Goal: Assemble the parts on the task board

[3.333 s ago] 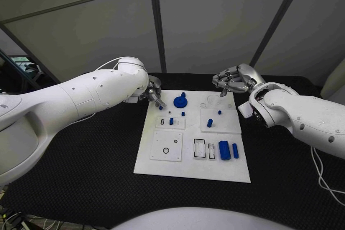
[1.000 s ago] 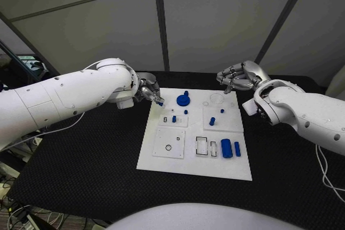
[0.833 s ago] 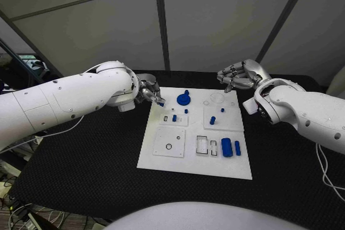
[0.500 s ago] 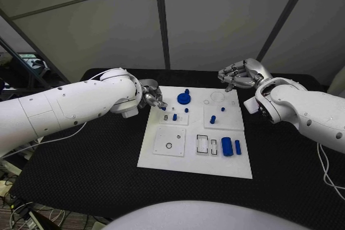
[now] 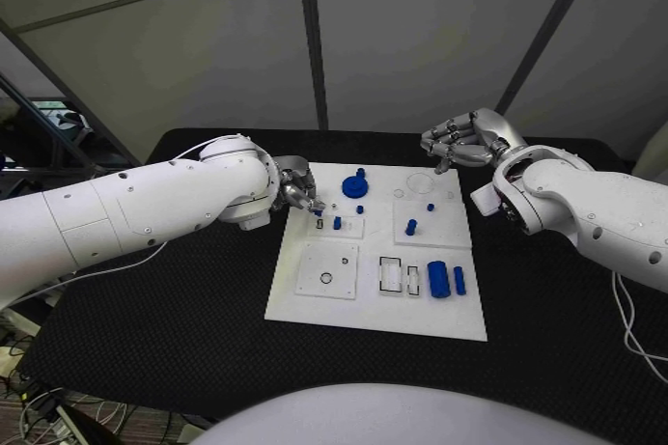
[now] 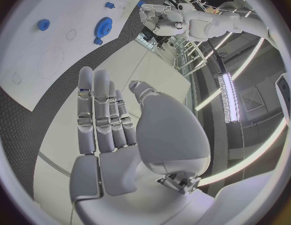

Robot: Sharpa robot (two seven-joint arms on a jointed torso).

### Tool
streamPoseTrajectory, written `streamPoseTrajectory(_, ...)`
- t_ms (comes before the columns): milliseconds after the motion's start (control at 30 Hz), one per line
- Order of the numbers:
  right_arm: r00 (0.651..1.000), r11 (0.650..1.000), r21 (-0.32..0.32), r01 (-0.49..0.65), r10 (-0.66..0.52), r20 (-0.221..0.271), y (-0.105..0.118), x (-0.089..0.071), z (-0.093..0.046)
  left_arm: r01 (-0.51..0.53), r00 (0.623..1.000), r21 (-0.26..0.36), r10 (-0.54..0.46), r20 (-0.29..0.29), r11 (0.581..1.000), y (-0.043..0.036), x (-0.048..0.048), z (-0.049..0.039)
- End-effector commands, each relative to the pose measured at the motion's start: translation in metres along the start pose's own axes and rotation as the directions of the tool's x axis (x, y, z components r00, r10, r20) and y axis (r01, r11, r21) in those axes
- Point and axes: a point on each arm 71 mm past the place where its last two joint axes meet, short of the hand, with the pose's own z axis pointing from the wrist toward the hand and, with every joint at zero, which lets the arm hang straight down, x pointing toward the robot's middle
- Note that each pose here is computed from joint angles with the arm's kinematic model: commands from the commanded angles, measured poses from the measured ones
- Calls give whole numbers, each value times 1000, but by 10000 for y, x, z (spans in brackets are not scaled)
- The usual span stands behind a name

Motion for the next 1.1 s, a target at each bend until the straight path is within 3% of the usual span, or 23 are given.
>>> streamPoseTrajectory(33,1000,1000,-10,1,-1,0,22,-1,3,-46,999,-21,46,-5,999,12,16,13)
streamPoseTrajectory(1100,1000,1000,-13,0,0,-2,33,11,5,-75,996,-26,73,-60,997,-19,132,80)
